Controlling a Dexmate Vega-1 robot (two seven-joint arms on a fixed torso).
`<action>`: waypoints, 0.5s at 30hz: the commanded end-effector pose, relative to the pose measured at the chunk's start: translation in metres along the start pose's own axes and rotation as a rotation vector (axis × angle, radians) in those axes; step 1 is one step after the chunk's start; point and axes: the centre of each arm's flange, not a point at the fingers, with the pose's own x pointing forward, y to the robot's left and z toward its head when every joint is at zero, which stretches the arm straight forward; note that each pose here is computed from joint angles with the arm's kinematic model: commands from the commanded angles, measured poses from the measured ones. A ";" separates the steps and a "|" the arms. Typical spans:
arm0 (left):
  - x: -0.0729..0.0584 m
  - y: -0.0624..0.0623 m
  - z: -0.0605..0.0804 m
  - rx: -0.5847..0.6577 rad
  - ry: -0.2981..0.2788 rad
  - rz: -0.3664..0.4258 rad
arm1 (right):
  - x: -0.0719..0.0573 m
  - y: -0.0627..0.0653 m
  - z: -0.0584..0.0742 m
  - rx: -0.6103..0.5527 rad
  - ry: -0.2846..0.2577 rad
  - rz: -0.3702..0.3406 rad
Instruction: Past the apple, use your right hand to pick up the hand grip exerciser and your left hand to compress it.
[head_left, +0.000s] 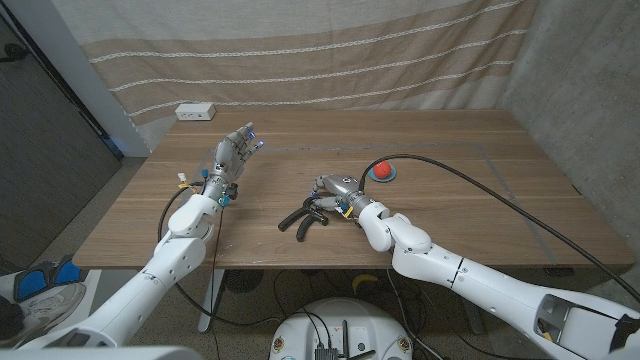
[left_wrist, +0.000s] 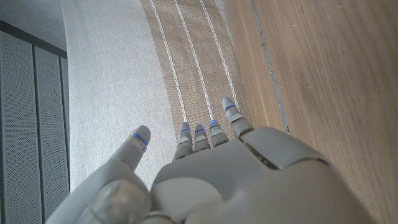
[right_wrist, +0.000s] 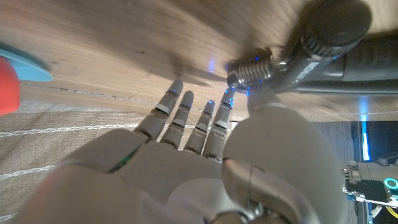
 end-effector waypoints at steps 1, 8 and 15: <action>-0.004 0.000 0.001 -0.013 -0.010 0.006 | 0.006 0.000 -0.008 -0.082 0.079 0.099; -0.004 -0.001 0.002 -0.011 -0.012 0.009 | 0.011 0.001 -0.013 -0.184 0.126 0.127; -0.003 -0.002 0.003 -0.013 -0.013 0.009 | 0.011 0.001 -0.014 -0.165 0.092 0.108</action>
